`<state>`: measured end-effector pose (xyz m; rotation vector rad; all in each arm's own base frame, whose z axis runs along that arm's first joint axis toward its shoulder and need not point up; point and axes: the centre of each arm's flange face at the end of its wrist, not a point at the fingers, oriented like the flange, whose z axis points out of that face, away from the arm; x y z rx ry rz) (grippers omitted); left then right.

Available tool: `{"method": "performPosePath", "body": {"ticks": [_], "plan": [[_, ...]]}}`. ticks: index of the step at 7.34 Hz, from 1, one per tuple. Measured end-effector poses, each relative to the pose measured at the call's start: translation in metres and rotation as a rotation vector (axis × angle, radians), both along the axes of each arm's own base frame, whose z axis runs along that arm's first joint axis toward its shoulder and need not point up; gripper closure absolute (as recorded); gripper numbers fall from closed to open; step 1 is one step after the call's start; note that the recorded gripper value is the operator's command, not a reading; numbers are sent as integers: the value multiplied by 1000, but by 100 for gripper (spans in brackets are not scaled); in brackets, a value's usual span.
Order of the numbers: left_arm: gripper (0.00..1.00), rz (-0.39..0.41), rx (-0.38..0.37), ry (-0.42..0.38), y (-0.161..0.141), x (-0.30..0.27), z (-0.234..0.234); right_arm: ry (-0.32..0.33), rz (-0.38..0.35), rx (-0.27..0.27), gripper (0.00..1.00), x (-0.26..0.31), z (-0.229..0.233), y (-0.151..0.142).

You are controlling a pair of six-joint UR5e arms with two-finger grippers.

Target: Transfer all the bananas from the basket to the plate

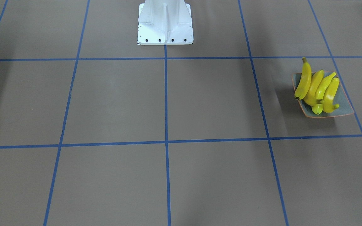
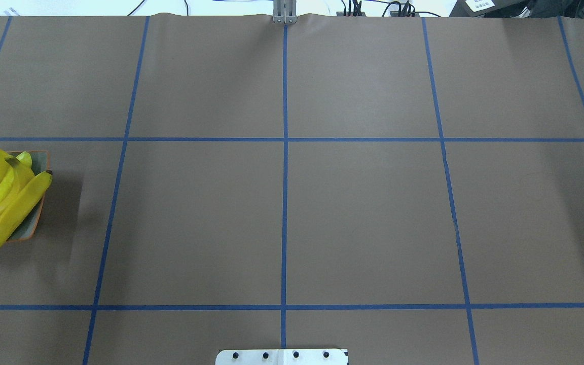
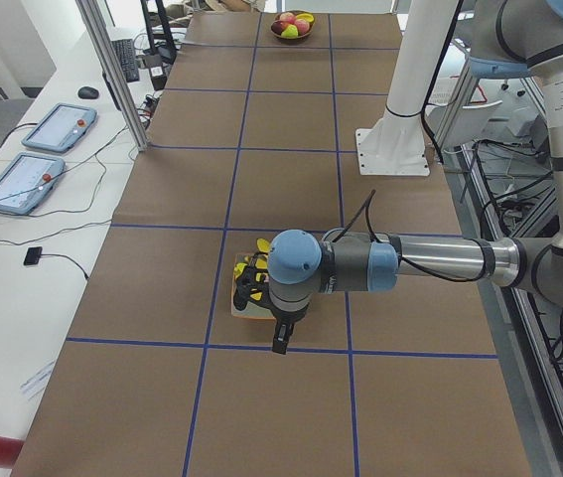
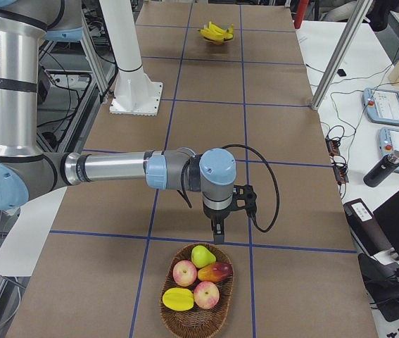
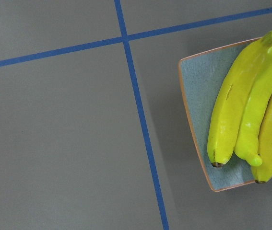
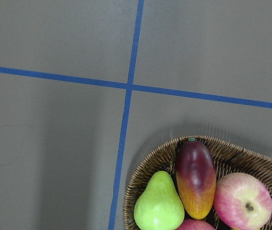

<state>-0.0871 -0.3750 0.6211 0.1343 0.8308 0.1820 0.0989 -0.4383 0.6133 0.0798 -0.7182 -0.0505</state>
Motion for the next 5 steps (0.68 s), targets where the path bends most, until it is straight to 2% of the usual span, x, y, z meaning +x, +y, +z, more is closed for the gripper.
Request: {"method": "performPosePath", "body": {"ticks": [2, 5], "plan": [[0, -1, -13, 0, 7, 0, 4, -5, 43, -32, 0, -2, -4, 0], [0, -1, -28, 0, 17, 1, 9, -11, 52, -39, 0, -3, -6, 0]]}}
